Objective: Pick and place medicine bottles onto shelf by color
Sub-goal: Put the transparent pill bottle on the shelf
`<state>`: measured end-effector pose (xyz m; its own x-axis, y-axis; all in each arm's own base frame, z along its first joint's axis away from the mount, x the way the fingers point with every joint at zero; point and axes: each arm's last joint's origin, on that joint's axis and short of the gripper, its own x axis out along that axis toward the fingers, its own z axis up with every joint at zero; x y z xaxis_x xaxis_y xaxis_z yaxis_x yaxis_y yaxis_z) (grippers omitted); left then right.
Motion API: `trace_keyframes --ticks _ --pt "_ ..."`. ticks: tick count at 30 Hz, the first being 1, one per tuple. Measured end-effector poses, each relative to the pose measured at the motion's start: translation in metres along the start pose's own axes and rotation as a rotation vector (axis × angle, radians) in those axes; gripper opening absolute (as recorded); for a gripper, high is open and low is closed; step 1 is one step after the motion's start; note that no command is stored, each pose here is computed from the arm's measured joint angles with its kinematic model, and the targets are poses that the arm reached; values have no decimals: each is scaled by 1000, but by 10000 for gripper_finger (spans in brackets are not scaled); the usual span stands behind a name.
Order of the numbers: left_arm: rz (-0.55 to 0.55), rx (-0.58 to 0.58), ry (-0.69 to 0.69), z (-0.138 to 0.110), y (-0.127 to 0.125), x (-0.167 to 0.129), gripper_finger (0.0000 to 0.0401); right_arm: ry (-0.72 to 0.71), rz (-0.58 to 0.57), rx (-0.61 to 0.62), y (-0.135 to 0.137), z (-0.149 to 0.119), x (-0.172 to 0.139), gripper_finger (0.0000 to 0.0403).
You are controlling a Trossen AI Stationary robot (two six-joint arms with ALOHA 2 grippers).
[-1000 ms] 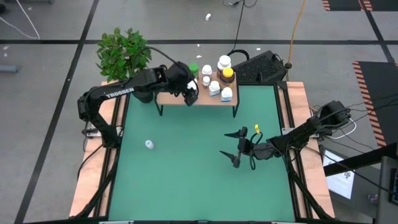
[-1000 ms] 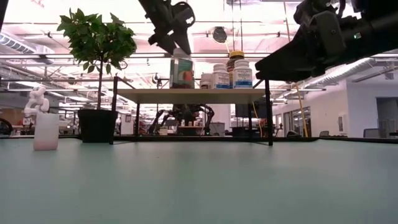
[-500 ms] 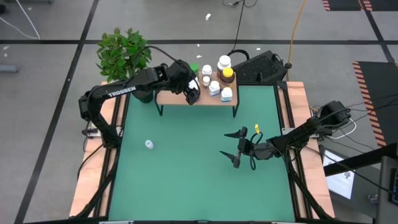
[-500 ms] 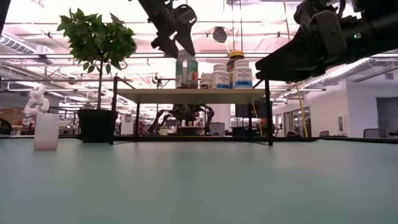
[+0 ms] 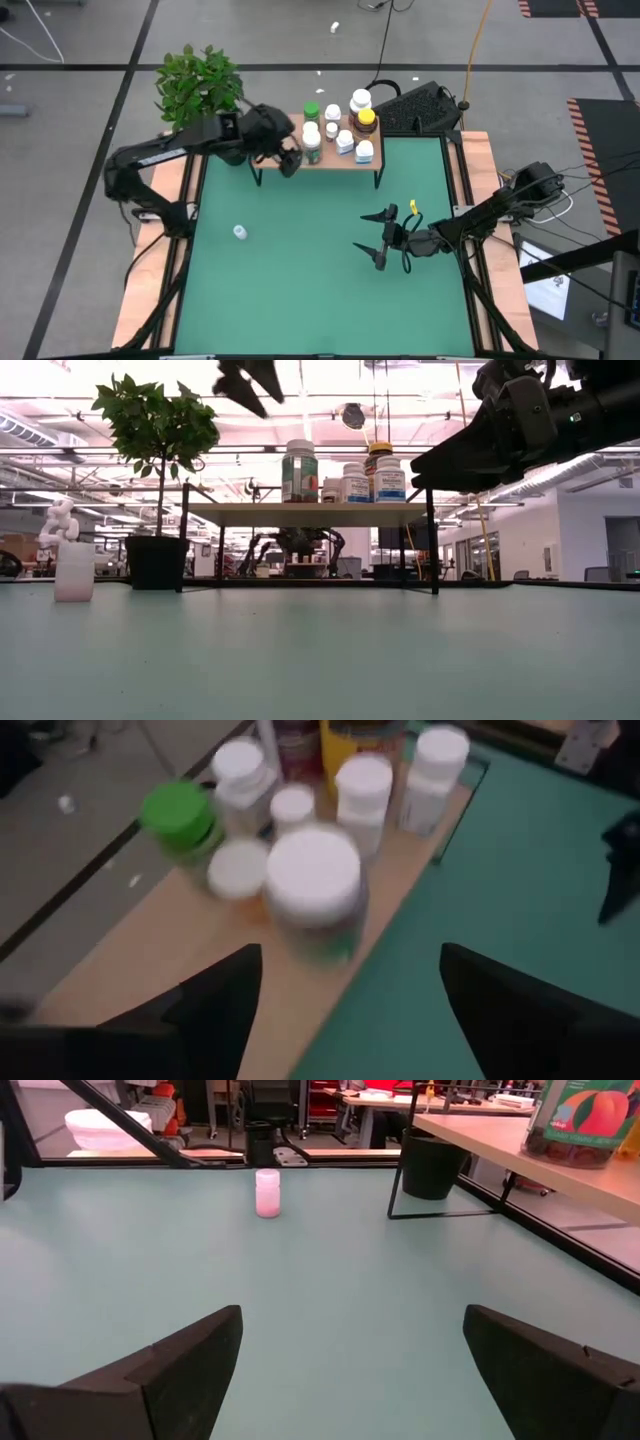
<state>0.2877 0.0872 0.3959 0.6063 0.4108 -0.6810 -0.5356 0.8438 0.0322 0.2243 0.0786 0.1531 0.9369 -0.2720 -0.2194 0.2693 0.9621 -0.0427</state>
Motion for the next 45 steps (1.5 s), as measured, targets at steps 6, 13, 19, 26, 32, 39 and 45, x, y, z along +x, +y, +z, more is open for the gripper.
trace_keyframes --ticks 6,13,19,26,32,39,45 --pt "122 -61 202 -59 -42 -13 276 3 10 -4 0 0 0 377" --pt "192 -134 376 -158 -94 3 245 8 60 0 2 0 0 377" --pt "288 -255 440 -217 -103 6 249 -2 80 10 3 1 0 377" --pt "353 -309 537 -249 -95 15 293 -25 84 33 3 4 0 377" --pt "384 -298 602 -263 -88 19 315 -25 84 38 3 4 0 377" --pt "407 -299 611 -272 -83 24 264 -25 84 38 3 4 0 377" --pt "349 -290 601 -274 -83 33 219 -25 84 38 3 4 0 377"
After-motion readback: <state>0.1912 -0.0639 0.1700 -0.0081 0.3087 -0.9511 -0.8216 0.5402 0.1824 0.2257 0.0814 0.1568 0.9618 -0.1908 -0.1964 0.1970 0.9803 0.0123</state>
